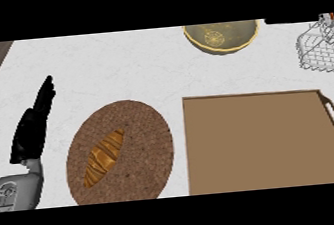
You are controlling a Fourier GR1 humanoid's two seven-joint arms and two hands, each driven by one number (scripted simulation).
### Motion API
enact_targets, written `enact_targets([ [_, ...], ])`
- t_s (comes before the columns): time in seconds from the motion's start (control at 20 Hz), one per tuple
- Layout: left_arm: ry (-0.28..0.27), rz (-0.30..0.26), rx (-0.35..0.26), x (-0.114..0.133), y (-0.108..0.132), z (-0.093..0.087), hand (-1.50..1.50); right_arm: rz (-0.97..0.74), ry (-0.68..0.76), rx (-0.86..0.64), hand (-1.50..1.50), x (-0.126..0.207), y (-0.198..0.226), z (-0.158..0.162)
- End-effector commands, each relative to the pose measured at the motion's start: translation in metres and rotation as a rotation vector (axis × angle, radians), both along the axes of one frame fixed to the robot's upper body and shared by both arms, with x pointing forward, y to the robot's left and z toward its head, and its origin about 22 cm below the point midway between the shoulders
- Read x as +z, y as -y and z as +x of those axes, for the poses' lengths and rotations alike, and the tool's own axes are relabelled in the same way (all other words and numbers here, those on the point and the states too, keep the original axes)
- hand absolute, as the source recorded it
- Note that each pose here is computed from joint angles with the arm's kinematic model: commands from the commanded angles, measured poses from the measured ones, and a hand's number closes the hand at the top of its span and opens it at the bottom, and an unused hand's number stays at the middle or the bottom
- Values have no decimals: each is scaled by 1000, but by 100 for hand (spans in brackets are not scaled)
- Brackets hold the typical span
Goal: Pick the eggplant from the tray and place it in the tiered basket
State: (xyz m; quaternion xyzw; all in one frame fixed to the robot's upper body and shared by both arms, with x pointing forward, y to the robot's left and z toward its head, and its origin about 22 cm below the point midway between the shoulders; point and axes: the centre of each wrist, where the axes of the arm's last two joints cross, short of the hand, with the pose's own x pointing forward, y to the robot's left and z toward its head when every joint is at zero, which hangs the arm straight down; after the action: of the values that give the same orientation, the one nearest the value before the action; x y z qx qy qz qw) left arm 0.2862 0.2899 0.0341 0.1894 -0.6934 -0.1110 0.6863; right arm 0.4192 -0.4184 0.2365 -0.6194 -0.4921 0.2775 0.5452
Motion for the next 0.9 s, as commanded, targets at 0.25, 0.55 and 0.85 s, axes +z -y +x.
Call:
enact_targets([
  [0.25,5,-4,1,2,5,3,0,350,-82,-38,-150,-24,25,-7],
  [0.55,0,10,4,0,-11,-1,0,403,34,-13,-150,-33,47,-21],
  [0.85,6,-12,3,9,-2,-3,0,459,219,-11,-150,-25,65,-34],
])
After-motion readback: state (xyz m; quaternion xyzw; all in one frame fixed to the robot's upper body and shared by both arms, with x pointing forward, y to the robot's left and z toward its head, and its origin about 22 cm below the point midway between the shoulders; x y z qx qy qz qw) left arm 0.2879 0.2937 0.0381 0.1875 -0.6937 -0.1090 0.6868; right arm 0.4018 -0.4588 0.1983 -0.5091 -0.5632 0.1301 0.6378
